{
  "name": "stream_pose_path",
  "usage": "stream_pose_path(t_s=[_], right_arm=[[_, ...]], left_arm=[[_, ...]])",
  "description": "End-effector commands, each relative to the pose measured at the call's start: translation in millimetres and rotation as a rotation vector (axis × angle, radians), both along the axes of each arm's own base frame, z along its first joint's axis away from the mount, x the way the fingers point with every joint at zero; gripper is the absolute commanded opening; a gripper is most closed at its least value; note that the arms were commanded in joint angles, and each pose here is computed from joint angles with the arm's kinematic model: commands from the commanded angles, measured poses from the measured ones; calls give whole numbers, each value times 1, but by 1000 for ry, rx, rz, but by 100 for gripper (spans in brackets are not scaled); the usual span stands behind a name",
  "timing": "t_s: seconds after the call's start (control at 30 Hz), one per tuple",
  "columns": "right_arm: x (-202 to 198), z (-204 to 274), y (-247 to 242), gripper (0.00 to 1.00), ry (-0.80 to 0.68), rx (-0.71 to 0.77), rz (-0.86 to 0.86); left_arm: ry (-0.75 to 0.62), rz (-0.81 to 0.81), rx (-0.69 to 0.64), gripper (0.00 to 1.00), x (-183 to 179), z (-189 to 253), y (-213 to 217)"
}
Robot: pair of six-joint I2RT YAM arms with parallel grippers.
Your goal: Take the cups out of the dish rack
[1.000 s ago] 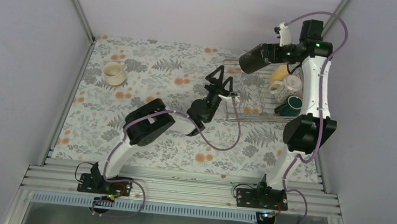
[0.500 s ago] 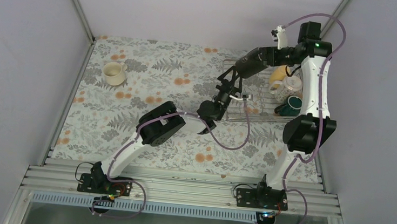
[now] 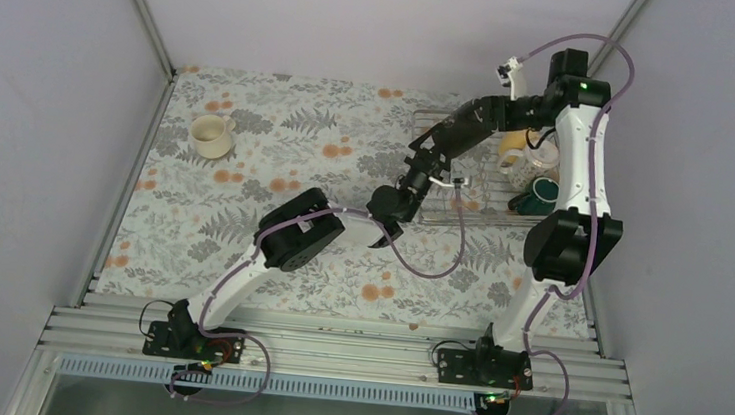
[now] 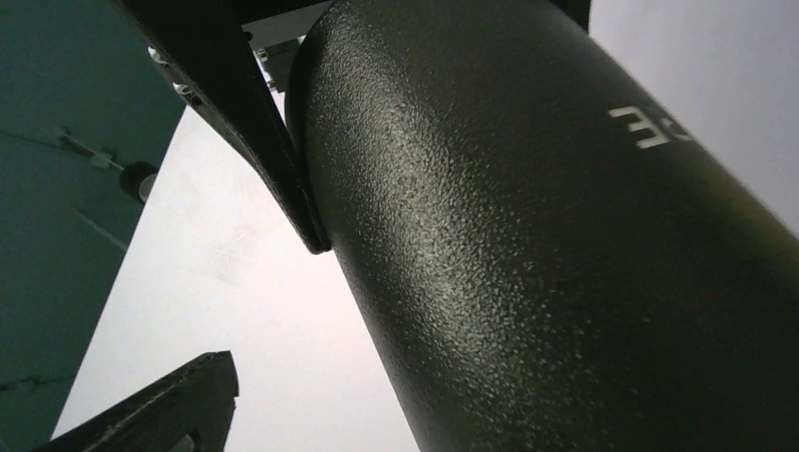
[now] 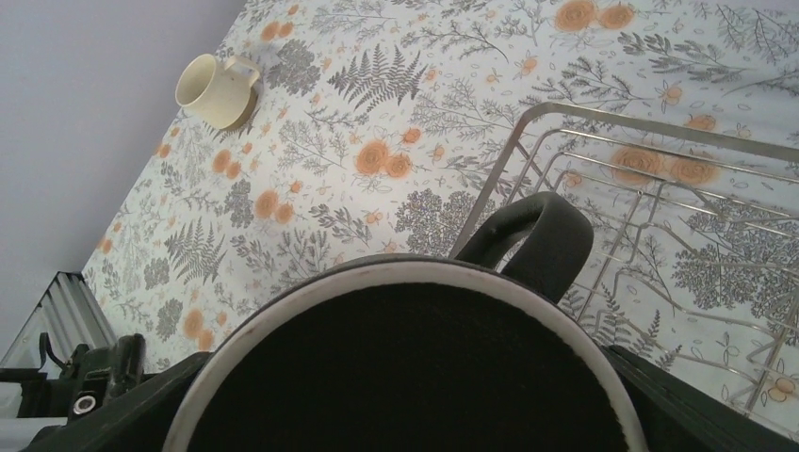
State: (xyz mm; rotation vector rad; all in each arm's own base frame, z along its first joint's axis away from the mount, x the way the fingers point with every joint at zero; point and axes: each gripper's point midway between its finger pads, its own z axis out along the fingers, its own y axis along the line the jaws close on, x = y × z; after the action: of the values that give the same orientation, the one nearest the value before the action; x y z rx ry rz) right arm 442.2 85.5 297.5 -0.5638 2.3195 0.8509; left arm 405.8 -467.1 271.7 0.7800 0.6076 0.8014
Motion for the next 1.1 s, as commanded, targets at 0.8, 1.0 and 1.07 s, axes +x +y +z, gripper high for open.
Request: stream_pose_path(t_s=[0.8, 1.0, 1.07], right_arm=[[-25, -11, 20, 73, 90, 161, 76], [-23, -5, 23, 78, 90, 194, 80], [-22, -3, 23, 80, 89, 198, 77]], left_arm=[[-369, 39, -332, 25, -74, 148, 50], [-387, 62, -306, 21, -77, 153, 52], [-382, 64, -307, 20, -78, 154, 54]])
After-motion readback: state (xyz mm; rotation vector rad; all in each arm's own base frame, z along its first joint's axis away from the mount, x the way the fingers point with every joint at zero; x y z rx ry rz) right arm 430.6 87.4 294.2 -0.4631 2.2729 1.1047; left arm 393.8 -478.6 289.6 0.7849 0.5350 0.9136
